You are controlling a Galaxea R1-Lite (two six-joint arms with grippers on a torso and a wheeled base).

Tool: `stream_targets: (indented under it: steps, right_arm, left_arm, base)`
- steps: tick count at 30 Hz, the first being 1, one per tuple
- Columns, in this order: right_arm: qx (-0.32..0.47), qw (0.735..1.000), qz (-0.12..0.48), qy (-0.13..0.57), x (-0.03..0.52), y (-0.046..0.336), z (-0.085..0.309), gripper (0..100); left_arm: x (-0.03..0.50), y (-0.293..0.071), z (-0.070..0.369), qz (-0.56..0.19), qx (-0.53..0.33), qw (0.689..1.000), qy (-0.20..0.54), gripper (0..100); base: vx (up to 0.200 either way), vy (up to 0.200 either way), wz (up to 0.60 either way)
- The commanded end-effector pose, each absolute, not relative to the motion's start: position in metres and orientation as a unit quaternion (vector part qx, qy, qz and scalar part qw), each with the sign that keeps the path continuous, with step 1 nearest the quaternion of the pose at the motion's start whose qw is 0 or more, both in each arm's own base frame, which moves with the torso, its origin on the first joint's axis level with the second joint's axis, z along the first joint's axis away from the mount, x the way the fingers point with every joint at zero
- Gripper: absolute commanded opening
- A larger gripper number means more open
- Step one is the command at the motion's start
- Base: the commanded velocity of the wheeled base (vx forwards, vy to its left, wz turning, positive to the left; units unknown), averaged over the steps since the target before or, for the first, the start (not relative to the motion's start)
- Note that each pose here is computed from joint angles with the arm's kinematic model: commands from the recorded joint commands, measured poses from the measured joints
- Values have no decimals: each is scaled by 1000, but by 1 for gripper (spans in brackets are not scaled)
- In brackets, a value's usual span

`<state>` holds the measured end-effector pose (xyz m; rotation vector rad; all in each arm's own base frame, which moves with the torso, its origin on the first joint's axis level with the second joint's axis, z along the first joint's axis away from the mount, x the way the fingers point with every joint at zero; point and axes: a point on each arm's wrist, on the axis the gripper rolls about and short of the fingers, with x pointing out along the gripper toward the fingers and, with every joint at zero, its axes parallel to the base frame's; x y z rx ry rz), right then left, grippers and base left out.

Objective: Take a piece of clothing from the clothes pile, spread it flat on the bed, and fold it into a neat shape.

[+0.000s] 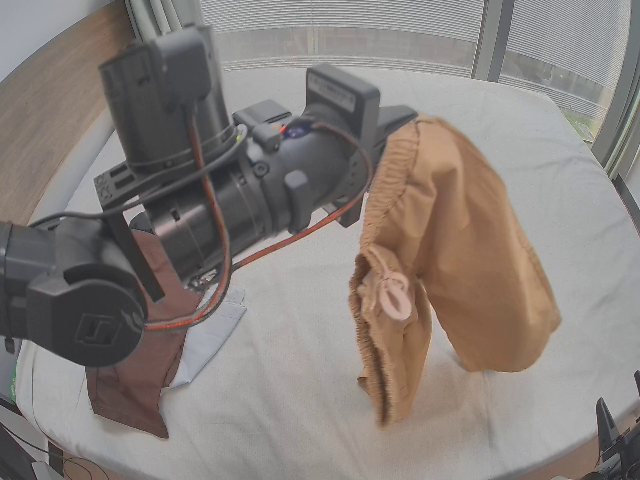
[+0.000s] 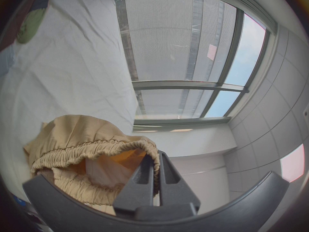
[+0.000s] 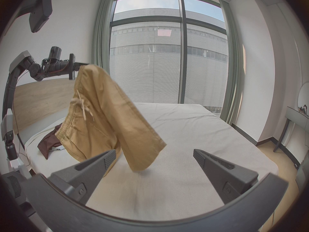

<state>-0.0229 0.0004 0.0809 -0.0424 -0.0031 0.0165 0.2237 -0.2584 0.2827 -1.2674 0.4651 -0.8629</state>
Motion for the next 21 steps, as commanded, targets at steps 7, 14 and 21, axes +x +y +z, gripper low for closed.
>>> stream_targets:
  steps: [7, 14, 21]
  right_arm:
    - [-21, 1000, 9, -1, -23, 0, 76, 100]
    - [-21, 1000, 8, -1, -23, 0, 76, 100]
    - [-22, 1000, 8, -1, -23, 0, 76, 100]
  left_arm:
    - [243, -215, 193, -307, -514, 770, 222, 0]
    - [240, -199, 146, -296, -490, 791, 216, 0]
    - [241, -180, 138, -280, -492, 800, 199, 0]
  base:
    - [0, 0, 0]
    - [0, 0, 0]
    - [0, 0, 0]
